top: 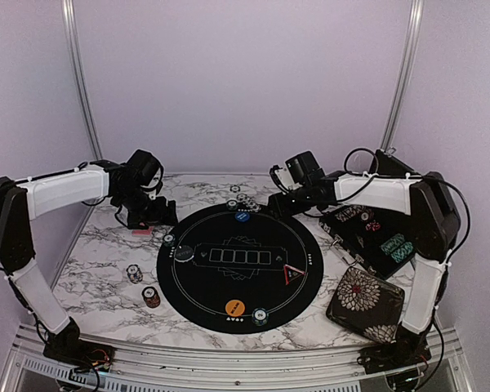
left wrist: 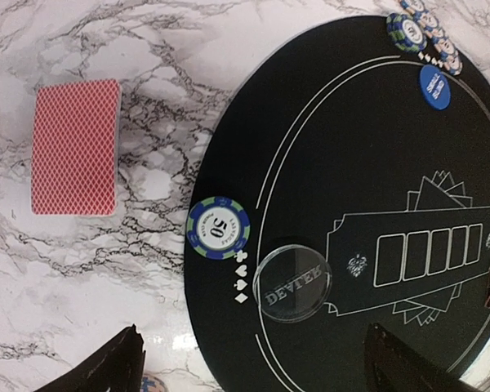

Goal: Distribute texas hold em gaming equipment
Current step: Place the poker chips pile at the big blind area.

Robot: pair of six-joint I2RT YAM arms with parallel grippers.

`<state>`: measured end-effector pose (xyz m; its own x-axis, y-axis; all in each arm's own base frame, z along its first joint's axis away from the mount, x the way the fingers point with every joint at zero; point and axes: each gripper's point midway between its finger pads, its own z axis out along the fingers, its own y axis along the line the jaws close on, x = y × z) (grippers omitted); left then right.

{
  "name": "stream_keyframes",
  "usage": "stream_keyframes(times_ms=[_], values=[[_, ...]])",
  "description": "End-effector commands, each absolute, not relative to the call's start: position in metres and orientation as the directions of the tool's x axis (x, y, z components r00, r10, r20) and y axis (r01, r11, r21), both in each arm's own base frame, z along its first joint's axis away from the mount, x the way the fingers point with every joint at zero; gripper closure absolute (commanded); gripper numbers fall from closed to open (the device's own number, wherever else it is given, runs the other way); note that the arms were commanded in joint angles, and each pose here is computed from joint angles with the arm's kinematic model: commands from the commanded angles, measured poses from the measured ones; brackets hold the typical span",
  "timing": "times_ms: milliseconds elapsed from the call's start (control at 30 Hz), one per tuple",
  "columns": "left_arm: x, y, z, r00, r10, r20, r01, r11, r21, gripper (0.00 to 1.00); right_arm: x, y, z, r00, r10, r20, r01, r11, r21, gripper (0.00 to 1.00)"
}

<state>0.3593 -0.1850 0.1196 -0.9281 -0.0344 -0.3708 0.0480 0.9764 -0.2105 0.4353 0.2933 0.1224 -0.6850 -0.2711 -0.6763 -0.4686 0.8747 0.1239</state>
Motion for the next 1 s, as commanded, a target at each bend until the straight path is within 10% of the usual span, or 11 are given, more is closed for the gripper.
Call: stream_keyframes(times_ms=[0, 967], values=[[0.347, -0.173, 0.118, -0.921, -0.061, -0.384, 0.007, 0.985, -0.174, 0.06, 0.431, 0.289, 0.14, -0.671, -0.245, -0.7, -0.473, 0.869, 0.148, 0.43], [0.269, -0.095, 0.091, -0.922, -0.242, -0.301, -0.246, 0.969, -0.027, 0.1, 0.415, 0.284, 0.165, -0.656, -0.205, -0.726, -0.477, 0.858, 0.189, 0.41]])
